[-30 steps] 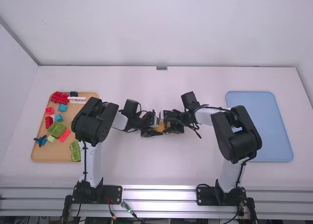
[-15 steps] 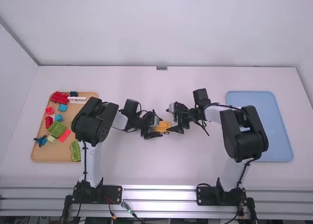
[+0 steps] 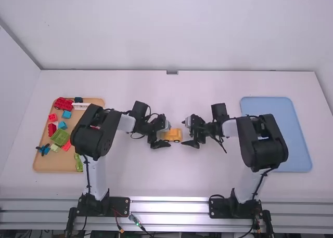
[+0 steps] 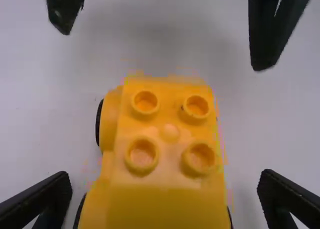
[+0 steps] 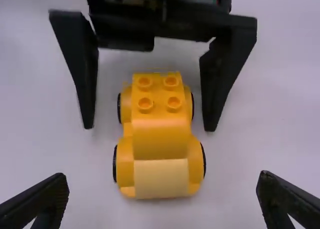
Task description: Assemble lego blocks to make yellow taxi
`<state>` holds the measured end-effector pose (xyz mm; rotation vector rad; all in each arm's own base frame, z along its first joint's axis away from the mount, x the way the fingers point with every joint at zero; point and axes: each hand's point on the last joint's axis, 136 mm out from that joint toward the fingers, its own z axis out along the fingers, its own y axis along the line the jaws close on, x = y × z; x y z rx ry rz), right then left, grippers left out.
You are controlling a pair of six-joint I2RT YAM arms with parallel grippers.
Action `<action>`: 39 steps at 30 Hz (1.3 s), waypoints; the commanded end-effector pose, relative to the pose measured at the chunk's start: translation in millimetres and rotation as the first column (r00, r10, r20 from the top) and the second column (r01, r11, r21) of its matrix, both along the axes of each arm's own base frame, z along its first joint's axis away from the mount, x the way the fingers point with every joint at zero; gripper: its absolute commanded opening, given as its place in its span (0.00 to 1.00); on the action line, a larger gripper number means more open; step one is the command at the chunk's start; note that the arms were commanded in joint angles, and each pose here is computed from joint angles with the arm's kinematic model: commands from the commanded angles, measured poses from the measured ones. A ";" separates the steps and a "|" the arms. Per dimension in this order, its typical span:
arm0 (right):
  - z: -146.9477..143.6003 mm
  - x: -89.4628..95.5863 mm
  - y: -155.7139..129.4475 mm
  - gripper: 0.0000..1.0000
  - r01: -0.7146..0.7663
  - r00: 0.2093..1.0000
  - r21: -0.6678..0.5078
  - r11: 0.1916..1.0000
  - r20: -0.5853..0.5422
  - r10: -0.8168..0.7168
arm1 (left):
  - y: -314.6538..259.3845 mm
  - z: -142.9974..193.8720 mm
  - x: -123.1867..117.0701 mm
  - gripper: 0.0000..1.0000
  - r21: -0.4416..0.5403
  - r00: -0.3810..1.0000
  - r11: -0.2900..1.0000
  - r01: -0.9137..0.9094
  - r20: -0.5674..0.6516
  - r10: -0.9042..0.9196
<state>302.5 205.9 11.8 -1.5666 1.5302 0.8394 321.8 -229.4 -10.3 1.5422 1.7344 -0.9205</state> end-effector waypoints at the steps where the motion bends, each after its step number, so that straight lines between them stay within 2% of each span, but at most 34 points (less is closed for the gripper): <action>1: -4.6 0.0 7.6 0.99 0.067 0.997 -0.055 0.996 -0.043 -0.070 | 11.7 10.4 11.6 0.99 0.097 0.998 0.995 -0.011 0.062 0.005; 5: -1.9 -6.0 28.2 0.99 0.018 1.000 -0.044 0.999 0.009 -0.018 | 21.7 34.4 14.1 0.99 0.194 1.000 0.981 -0.025 0.014 0.023; 12: -9.4 3.5 40.4 0.99 0.042 0.996 -0.090 0.995 0.078 -0.035 | 43.2 75.9 16.7 0.99 0.363 0.997 0.931 -0.045 -0.039 0.064; 18: -19.2 13.7 43.7 0.99 0.061 0.998 -0.071 0.996 0.026 -0.059 | 37.7 100.4 15.8 0.99 0.315 0.999 0.948 -0.048 -0.008 0.053; 20: -19.2 13.1 50.2 0.99 0.017 1.000 -0.041 0.999 -0.002 -0.017 | 37.7 105.4 15.9 0.99 0.301 0.998 0.951 -0.068 0.032 0.061; 29: -27.9 15.8 59.9 0.99 -0.029 0.999 -0.050 0.998 -0.023 0.028 | 53.4 113.4 25.9 0.99 0.304 0.959 0.912 -0.274 0.163 0.233; 35: -34.7 13.8 64.8 0.76 -0.043 0.998 -0.051 0.998 -0.047 0.040 | 67.1 126.3 37.9 0.99 0.231 0.873 0.855 -0.464 0.281 0.398; 36: -34.5 14.4 64.9 0.67 -0.042 0.998 -0.051 0.998 -0.043 0.040 | 76.2 129.4 46.9 0.99 0.206 0.817 0.804 -0.558 0.307 0.488; 38: -34.5 14.6 64.3 0.56 -0.041 0.998 -0.050 0.998 -0.044 0.038 | 85.0 131.2 54.4 0.99 0.187 0.763 0.752 -0.632 0.323 0.560; 39: -35.0 14.3 64.0 0.53 -0.040 0.998 -0.052 0.998 -0.047 0.038 | 96.2 132.6 62.3 0.99 0.166 0.693 0.685 -0.709 0.340 0.635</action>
